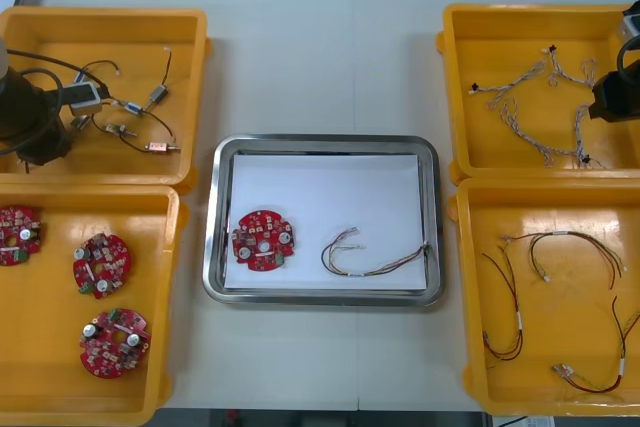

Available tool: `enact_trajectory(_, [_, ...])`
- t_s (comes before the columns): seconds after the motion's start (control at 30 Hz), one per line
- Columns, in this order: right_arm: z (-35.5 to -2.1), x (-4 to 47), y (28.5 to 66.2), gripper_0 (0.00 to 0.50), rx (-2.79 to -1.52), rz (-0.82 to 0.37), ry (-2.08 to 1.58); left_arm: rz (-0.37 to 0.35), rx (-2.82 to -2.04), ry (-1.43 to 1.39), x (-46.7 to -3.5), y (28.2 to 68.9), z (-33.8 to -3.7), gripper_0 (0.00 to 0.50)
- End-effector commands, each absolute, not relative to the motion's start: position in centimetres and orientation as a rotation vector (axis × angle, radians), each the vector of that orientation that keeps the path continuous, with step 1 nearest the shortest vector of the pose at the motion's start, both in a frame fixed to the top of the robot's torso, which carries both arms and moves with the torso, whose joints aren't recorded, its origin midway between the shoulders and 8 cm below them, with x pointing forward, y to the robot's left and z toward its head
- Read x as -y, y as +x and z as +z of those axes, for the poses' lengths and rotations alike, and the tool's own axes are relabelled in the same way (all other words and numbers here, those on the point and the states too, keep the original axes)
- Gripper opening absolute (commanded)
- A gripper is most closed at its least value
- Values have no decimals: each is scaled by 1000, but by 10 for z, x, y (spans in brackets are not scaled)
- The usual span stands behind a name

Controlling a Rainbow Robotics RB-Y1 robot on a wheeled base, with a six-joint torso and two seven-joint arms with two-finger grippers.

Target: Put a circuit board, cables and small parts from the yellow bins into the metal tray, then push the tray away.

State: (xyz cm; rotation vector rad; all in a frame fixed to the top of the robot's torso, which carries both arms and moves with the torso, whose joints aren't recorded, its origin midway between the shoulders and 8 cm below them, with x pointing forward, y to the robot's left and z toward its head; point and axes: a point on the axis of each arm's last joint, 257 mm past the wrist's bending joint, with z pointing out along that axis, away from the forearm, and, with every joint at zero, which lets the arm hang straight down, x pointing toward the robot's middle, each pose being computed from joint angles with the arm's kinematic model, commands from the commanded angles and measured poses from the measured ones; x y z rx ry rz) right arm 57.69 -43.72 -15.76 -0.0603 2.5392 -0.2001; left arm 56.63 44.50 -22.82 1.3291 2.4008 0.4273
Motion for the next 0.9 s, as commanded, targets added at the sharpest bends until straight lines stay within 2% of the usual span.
enact_trajectory(0.03, [-143, 426, 598, 489, -2484, -181, -19, 428, -2373, 1272, -433, 582, -200, 0])
enact_trajectory(0.33, [-156, 427, 607, 488, -2467, -186, -1, 431, -2365, 1261, -438, 576, -172, 0])
enact_trajectory(0.9, [-192, 421, 599, 486, -2539, -140, 29, 473, -2303, 1290, -435, 565, -112, 0])
